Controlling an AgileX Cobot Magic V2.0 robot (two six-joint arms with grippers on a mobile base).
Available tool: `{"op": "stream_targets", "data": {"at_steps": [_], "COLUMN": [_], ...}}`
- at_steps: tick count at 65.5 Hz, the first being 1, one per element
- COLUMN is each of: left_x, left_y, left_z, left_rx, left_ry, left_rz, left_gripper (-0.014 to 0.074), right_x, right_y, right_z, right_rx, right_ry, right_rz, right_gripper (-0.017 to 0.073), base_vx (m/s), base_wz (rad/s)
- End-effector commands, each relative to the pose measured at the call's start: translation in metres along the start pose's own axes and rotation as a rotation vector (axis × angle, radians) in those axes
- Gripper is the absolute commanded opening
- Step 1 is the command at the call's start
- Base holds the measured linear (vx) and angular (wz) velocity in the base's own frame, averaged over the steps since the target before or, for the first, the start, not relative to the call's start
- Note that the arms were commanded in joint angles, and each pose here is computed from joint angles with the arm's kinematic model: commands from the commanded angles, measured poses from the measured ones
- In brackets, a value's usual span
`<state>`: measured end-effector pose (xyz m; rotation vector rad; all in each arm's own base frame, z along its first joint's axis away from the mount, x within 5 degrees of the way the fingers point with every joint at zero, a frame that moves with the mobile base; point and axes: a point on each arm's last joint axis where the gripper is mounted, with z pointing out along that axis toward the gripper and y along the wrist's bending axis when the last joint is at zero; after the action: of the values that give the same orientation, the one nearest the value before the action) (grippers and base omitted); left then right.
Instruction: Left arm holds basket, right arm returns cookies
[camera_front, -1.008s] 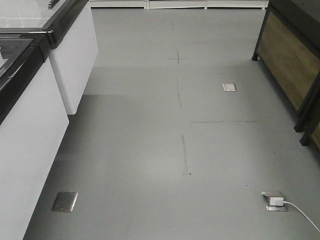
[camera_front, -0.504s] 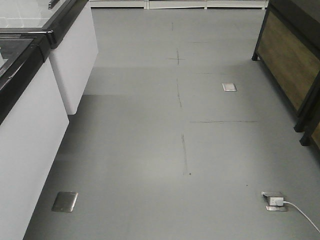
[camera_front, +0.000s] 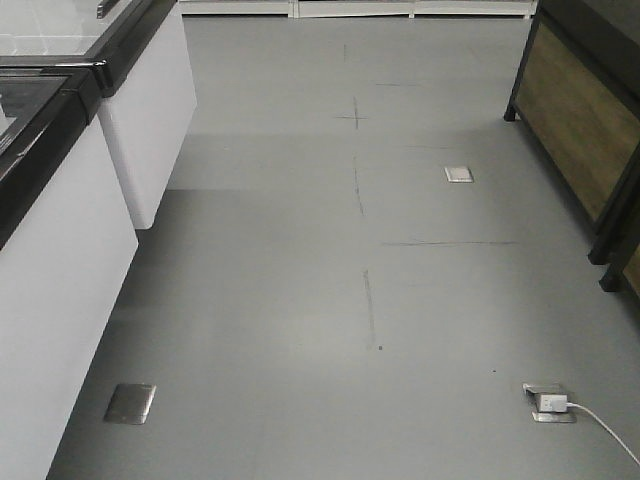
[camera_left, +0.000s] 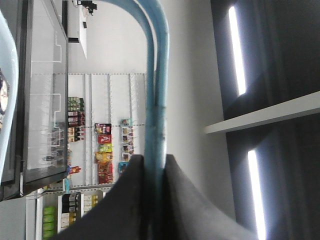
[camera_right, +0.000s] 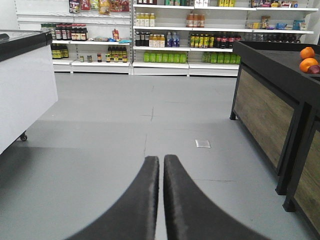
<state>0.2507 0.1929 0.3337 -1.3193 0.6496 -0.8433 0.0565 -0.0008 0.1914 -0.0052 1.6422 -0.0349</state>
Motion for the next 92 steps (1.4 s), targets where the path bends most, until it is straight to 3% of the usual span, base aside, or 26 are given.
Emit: {"op": "stream_targets", "data": {"at_steps": [1,26,44,92], "left_x": [0.008,0.037,0.079,0.213], "left_y": [-0.044,-0.058,-0.061,-0.061], "left_z": [-0.002,-0.003,-0.010,-0.076], "left_rx": [0.245,0.343,0.378,0.289], "left_ry": [0.047,0.174,0.365,0.985], "left_rz": [-0.025,-0.154,-0.255,-0.362], "left_gripper": [-0.0004,-0.0004,-0.0004,-0.0004], "right_x": [-0.002,-0.002,-0.002,-0.002], "right_y": [-0.001,-0.001,-0.001,-0.001], "right_z": [0.000,0.000,0.000,0.000], "right_rx": [0.008,0.008,0.008,0.008], "right_ry": [-0.070,-0.070,-0.070,-0.070], "right_rz": [-0.012,-0.012,-0.012,-0.012], "right_gripper": [-0.0003,-0.0003,-0.0003,-0.0003], "base_vx": [0.00,0.00,0.00,0.00], "base_wz": [0.00,0.00,0.00,0.00]}}
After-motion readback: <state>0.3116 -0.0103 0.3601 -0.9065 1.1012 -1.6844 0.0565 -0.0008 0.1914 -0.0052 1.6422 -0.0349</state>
